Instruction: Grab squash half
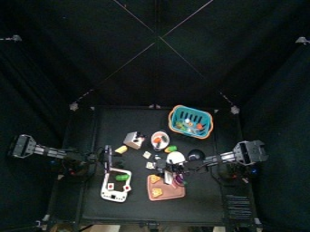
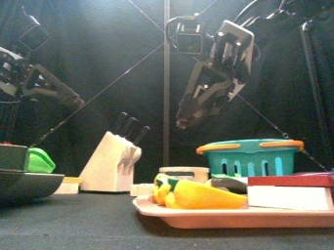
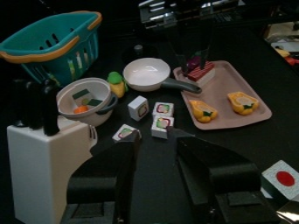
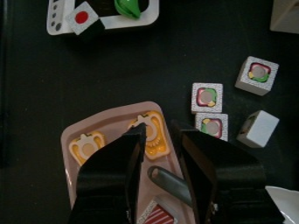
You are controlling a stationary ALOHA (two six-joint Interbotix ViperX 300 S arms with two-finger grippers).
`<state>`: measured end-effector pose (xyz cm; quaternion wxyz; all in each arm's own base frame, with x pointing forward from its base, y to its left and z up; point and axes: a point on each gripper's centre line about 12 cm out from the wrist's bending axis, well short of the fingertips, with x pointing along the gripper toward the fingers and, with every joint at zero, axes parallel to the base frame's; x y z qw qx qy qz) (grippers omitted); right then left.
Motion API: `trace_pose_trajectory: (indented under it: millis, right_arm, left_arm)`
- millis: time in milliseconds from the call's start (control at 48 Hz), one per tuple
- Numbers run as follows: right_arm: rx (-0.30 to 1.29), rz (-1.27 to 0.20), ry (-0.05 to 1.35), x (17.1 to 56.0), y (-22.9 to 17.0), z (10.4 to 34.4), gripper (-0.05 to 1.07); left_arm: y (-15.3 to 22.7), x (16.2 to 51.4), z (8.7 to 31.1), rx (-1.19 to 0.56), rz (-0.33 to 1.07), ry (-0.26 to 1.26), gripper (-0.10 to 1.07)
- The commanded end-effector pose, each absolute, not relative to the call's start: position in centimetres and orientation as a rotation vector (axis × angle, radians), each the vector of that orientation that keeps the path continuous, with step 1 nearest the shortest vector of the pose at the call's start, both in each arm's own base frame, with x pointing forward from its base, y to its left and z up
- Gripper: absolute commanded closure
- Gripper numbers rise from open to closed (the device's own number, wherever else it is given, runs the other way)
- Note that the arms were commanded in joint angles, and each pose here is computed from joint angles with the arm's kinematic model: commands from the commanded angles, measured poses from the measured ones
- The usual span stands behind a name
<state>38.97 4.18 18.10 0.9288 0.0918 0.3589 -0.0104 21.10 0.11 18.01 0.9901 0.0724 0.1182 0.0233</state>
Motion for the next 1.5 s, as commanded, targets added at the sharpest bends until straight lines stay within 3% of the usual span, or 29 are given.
trace_pose_trajectory:
  millis: [0, 375, 1000, 1479]
  right_arm:
    - [0.195, -0.011, 0.707, 39.4, 4.3, 18.4, 0.31]
    - [0.173, -0.003, 0.758, 39.9, 4.7, 16.1, 0.14]
    - [0.055, -0.005, 0.887, 41.2, 5.4, 12.8, 0.14]
    - [0.031, 0.010, 0.917, 41.3, 6.4, 11.8, 0.14]
  left_arm:
    - [0.0, 21.5, 18.6, 0.143, 0.045, 0.219, 0.24]
    - [0.1, 21.4, 18.4, 0.142, 0.048, 0.223, 0.24]
    - [0.1, 21.2, 18.1, 0.140, 0.048, 0.231, 0.24]
    - [0.1, 21.1, 18.1, 0.139, 0.049, 0.230, 0.24]
